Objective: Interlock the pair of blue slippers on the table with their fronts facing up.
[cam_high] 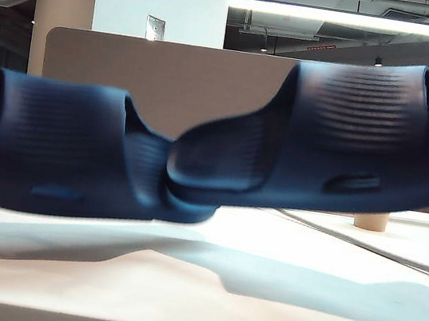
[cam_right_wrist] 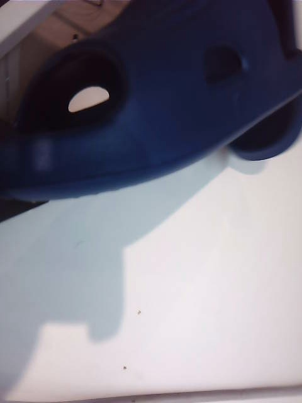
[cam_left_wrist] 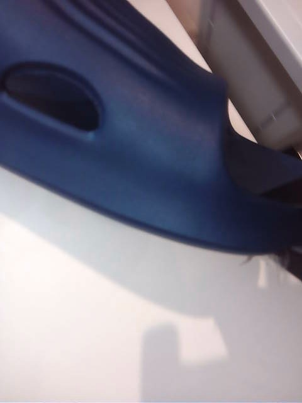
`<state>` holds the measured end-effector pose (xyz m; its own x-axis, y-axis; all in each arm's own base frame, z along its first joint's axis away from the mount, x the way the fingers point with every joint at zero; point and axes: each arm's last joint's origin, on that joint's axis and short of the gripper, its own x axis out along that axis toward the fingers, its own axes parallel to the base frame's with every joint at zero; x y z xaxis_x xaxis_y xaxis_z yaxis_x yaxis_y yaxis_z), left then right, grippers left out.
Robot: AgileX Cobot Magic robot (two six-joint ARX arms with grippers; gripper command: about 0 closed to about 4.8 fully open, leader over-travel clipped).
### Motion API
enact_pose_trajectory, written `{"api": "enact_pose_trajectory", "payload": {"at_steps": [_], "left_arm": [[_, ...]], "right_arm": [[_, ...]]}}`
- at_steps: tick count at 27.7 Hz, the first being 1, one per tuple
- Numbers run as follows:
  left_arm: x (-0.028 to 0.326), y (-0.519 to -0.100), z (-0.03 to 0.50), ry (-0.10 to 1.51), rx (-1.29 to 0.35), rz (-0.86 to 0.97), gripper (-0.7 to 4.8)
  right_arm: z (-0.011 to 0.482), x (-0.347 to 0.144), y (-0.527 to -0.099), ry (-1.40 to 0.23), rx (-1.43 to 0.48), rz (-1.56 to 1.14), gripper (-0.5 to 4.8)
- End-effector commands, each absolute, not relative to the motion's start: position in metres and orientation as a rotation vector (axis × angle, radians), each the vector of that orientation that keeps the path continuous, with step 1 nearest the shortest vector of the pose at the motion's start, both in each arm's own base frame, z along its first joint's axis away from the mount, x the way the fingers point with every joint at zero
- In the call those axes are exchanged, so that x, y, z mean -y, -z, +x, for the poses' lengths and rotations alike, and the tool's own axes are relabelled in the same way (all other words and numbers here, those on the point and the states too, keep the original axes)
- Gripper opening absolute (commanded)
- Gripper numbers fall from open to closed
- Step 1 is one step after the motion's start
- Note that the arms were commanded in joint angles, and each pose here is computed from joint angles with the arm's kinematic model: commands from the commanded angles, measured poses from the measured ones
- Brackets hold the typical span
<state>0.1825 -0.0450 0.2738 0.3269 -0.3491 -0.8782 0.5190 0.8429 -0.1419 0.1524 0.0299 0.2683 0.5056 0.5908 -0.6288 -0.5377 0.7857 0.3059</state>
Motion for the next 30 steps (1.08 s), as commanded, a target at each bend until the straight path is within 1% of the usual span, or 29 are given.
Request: {"api": "enact_pose_trajectory", "payload": {"at_steps": [1, 5, 9, 15, 21, 30], "left_arm": [[0.039, -0.277, 0.184, 0.627, -1.065, 0.096, -0.05], [0.038, -0.277, 0.185, 0.684, -1.053, 0.067, -0.05], [0.040, -0.271, 0.190, 0.719, -1.077, 0.056, -0.05], [0.041, -0.260, 0.200, 0.730, -1.142, 0.047, -0.05], [0.042, -0.253, 0.206, 0.750, -1.171, 0.062, -0.05], [0.040, -0.243, 0.214, 0.671, -1.231, 0.143, -0.05]], "right_arm": [[0.152, -0.031, -0.272, -0.709, -0.756, 0.046, -0.01], [0.153, -0.031, -0.272, -0.720, -0.746, 0.031, -0.01], [0.154, -0.031, -0.271, -0.753, -0.736, 0.007, -0.01], [0.164, -0.033, -0.262, -0.776, -0.784, 0.001, -0.01], [0.180, -0.034, -0.253, -0.791, -0.824, 0.016, -0.01], [0.220, -0.037, -0.264, -0.771, -0.823, -0.054, -0.01]]}}
